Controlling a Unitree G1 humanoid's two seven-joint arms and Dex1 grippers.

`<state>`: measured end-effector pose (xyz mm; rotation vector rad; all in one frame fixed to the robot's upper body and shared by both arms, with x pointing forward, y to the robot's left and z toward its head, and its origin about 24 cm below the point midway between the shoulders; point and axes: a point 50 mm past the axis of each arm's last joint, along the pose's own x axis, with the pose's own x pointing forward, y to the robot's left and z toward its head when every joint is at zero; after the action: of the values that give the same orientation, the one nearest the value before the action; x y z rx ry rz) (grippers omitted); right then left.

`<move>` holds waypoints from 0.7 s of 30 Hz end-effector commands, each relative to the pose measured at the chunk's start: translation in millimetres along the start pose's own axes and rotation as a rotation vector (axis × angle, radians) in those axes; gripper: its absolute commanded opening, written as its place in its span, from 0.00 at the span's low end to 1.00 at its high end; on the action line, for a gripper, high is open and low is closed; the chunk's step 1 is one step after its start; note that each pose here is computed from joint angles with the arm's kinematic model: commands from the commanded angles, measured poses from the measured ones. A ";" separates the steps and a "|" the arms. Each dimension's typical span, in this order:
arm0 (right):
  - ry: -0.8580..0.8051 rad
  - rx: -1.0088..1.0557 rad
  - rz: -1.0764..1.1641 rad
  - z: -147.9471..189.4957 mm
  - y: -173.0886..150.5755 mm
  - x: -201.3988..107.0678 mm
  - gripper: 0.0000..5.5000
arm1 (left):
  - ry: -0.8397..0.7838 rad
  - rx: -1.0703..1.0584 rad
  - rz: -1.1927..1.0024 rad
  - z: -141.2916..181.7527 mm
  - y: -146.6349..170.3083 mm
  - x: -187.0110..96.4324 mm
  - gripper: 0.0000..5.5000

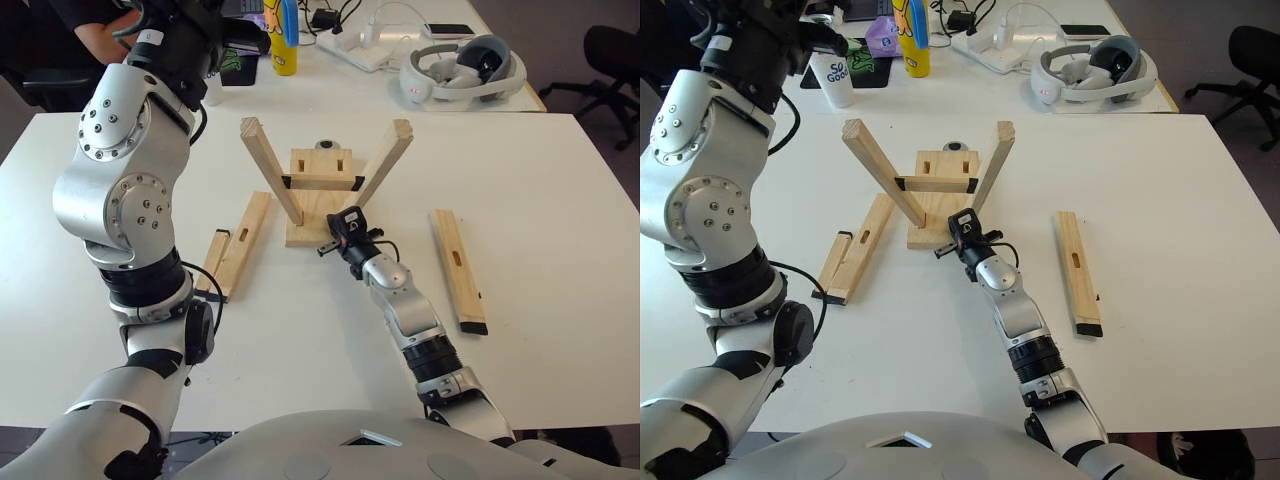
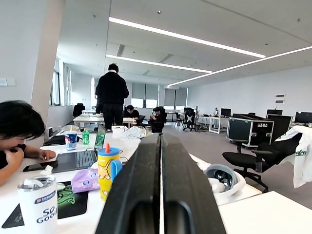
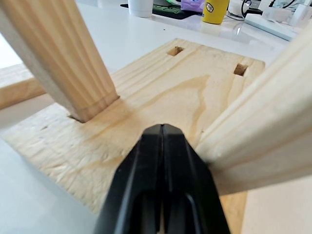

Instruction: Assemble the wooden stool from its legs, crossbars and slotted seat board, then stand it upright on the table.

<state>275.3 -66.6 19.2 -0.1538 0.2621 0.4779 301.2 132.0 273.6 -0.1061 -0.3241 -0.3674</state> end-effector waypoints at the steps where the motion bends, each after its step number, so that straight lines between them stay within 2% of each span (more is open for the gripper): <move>1: 0.270 0.037 0.047 -53.0 14.2 -10.2 0.00 | 0.405 0.010 0.009 -77.1 -0.3 -2.4 0.00; 3: 0.271 0.029 0.062 -52.0 16.3 -9.1 0.00 | 0.555 0.002 0.013 -106.9 -1.3 -11.5 0.00; 4: 0.271 0.025 0.068 -51.3 16.9 -8.7 0.00 | 0.573 -0.006 0.014 -111.3 -3.2 -13.1 0.00; 6: 0.274 0.022 0.073 -51.4 17.4 -8.1 0.00 | 0.539 0.006 -0.006 -105.0 -8.7 -8.5 0.00; 9: 0.285 0.022 0.072 -54.0 17.4 -7.5 0.00 | 0.398 0.034 -0.014 -77.9 -12.9 5.3 0.00; 11: 0.288 0.020 0.075 -54.2 17.4 -7.2 0.00 | 0.217 0.055 -0.013 -41.8 -15.5 14.3 0.00; 13: 0.291 0.018 0.077 -55.0 17.4 -7.1 0.00 | -0.037 0.112 0.039 6.6 -11.4 16.5 0.00; 16: 0.296 0.017 0.076 -56.5 16.7 -7.8 0.00 | -0.377 0.302 0.147 71.0 -5.7 3.2 0.00; 17: 0.297 0.017 0.076 -56.9 16.5 -8.3 0.00 | -0.438 0.354 0.172 81.4 -5.7 -1.2 0.00; 19: 0.299 0.017 0.076 -57.6 16.6 -9.2 0.00 | -0.376 0.398 0.168 68.1 -6.6 0.7 0.00; 21: 0.300 0.014 0.081 -57.6 17.3 -9.1 0.00 | 0.029 0.381 0.080 -1.5 -5.9 13.3 0.00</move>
<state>278.9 -63.1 16.3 -0.1907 0.2866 0.4953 276.8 135.9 344.6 0.1964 -0.7632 -0.1153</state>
